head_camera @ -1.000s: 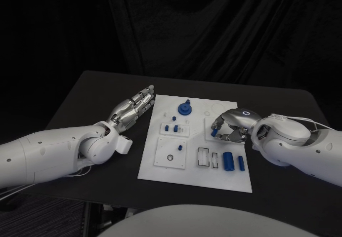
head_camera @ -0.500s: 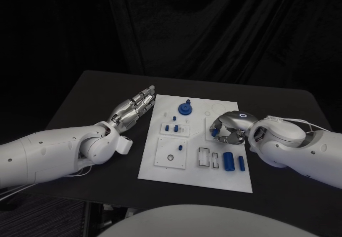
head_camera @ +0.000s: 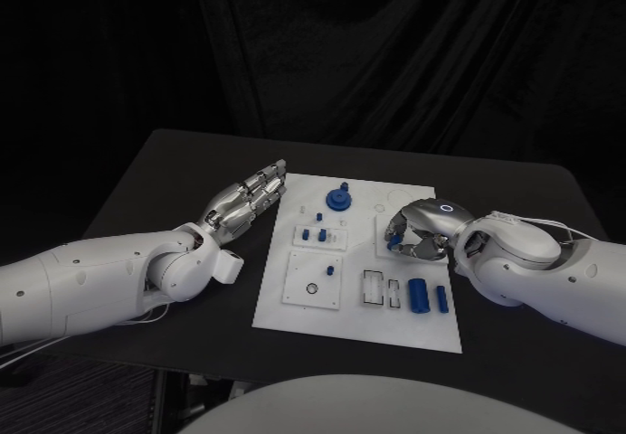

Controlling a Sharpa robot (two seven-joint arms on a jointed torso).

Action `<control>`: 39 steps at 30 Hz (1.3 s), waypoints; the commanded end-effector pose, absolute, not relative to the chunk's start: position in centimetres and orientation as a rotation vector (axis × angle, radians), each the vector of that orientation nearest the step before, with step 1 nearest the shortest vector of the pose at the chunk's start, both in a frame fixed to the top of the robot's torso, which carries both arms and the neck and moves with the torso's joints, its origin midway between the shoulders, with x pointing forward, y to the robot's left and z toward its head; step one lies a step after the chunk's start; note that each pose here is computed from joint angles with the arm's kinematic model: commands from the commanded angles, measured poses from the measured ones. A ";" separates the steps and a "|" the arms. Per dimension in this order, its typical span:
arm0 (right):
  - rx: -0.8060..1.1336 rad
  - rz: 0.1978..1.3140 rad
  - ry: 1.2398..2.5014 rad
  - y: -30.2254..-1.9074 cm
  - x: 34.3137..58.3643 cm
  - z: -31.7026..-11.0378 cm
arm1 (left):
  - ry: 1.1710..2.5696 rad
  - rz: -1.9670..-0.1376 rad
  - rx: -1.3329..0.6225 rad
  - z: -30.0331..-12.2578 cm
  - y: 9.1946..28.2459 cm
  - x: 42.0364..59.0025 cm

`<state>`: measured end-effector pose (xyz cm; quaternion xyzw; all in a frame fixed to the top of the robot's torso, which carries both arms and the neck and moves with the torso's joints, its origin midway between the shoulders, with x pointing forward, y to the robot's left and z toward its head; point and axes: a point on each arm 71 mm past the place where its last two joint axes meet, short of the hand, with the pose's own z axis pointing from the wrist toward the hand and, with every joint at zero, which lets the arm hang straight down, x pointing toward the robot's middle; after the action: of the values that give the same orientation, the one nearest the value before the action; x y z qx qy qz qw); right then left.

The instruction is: Assemble the parts on the task board

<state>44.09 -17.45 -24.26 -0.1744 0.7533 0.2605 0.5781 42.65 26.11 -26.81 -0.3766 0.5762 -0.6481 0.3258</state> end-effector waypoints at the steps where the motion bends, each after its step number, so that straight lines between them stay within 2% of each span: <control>1: -0.367 0.641 1.662 -17.4 44.1 -23.5 | 1.489 -1.750 -0.977 -26.7 25.8 42.6; 9: -0.356 0.651 1.633 -17.5 44.0 -22.9 | 1.507 -1.751 -0.986 -26.8 25.7 42.5; 16: -0.365 0.623 1.667 -17.2 43.7 -21.2 | 1.529 -1.750 -0.996 -27.0 25.6 42.4; 22: -0.403 0.651 1.681 -15.8 42.3 -19.7 | 1.529 -1.752 -0.995 -27.0 25.5 42.4; 25: -0.484 0.673 1.672 -14.2 41.3 -19.4 | 1.530 -1.753 -0.995 -27.0 25.5 42.4; 32: -0.681 0.724 1.619 -10.3 39.1 -20.5 | 1.530 -1.757 -0.994 -27.0 25.4 42.4; 39: -0.791 0.766 1.577 -7.2 38.1 -22.1 | 1.530 -1.761 -0.992 -27.0 25.3 42.5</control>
<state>38.32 -7.40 -21.85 -0.2996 0.6863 0.3410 0.5683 42.55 25.44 -27.07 -0.3749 0.5807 -0.6557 0.3040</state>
